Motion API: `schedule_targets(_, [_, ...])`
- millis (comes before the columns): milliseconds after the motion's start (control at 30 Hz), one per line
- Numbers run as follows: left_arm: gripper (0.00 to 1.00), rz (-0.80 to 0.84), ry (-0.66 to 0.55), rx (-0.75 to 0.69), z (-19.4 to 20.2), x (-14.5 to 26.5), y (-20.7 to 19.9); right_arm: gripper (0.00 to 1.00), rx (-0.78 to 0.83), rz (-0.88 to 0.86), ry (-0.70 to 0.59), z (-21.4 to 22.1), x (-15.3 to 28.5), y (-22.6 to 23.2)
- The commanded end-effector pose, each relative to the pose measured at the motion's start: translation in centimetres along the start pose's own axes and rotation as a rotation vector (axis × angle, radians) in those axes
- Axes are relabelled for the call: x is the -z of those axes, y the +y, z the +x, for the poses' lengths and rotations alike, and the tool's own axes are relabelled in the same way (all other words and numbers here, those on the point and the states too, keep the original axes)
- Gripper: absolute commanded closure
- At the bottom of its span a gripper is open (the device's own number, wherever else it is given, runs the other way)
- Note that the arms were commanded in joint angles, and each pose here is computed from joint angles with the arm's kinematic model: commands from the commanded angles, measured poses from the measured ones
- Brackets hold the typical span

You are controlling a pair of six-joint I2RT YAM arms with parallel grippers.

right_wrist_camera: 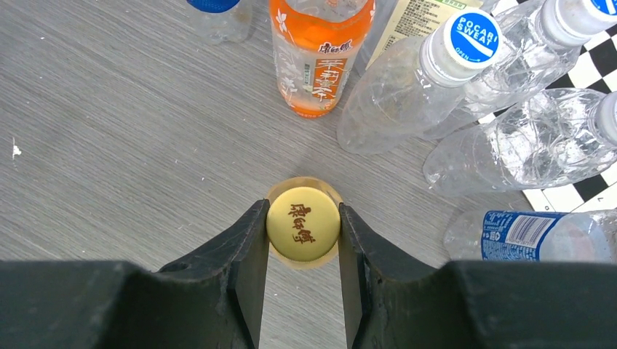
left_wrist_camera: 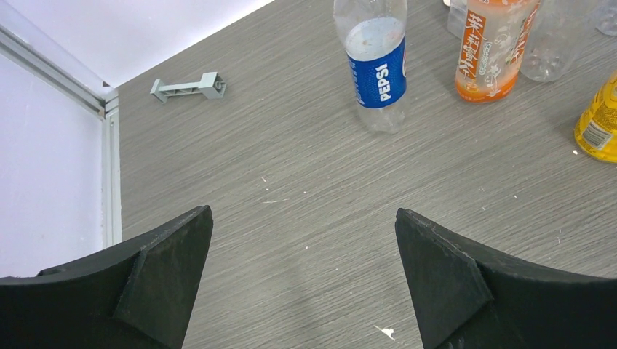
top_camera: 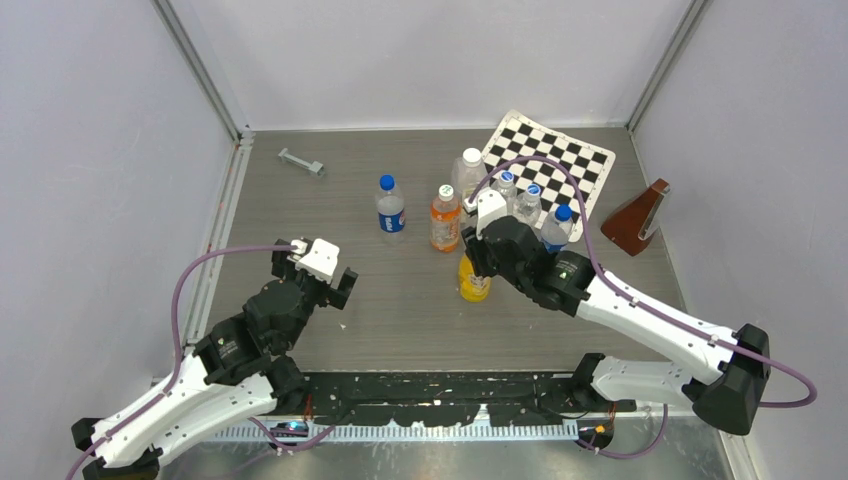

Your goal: Screw on the bottle caps

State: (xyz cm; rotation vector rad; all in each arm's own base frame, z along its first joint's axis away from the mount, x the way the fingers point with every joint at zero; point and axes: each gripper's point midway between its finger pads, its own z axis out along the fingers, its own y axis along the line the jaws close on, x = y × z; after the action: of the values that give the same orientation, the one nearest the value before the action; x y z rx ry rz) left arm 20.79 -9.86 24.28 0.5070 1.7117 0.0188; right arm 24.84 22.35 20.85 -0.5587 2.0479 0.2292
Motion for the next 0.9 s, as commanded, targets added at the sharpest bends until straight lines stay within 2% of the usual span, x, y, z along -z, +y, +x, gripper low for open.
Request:
schedule_targets(0, [0.0, -0.018, -0.04, 0.025, -1.1, 0.1, 0.5, 0.64, -0.042, -0.004, -0.04, -0.5, 0.6, 0.2])
schedule_targets(100, [0.0, -0.02, -0.046, 0.03, -1.2, 0.1, 0.6, 0.53, -0.049, -0.001, -0.047, -0.6, 0.9, 0.0])
schedule_targets(267, [0.0, -0.014, -0.068, 0.048, -1.5, 0.4, 0.6, 0.42, -0.089, 0.004, -0.094, -1.7, 2.0, -0.5])
schedule_targets(333, [0.0, -0.011, -0.078, 0.06, -1.7, 0.5, 0.7, 0.33, -0.113, 0.007, -0.127, -2.4, 2.7, -0.8])
schedule_targets(367, [0.0, -0.011, -0.086, 0.067, -1.9, 0.6, 0.8, 0.24, -0.127, 0.007, -0.139, -2.6, 3.0, -0.9])
schedule_targets(433, [0.0, 0.0, -0.109, 0.086, -2.4, 0.9, 0.8, 0.11, -0.17, 0.003, -0.196, -3.6, 4.5, -1.4])
schedule_targets(533, [0.0, 0.037, -0.162, 0.133, -3.6, 1.8, 0.8, 0.02, -0.212, 0.009, -0.26, -4.4, 6.4, -2.4])
schedule_targets(667, [0.0, 0.035, -0.22, 0.215, -4.7, 3.6, 2.2, 0.0, -0.25, 0.025, -0.386, -4.9, 9.5, -4.5])
schedule_targets(867, [0.0, 0.067, -0.361, 0.317, -6.1, 7.2, 4.2, 0.0, -0.326, -0.004, -0.65, -4.3, 14.8, -7.2])
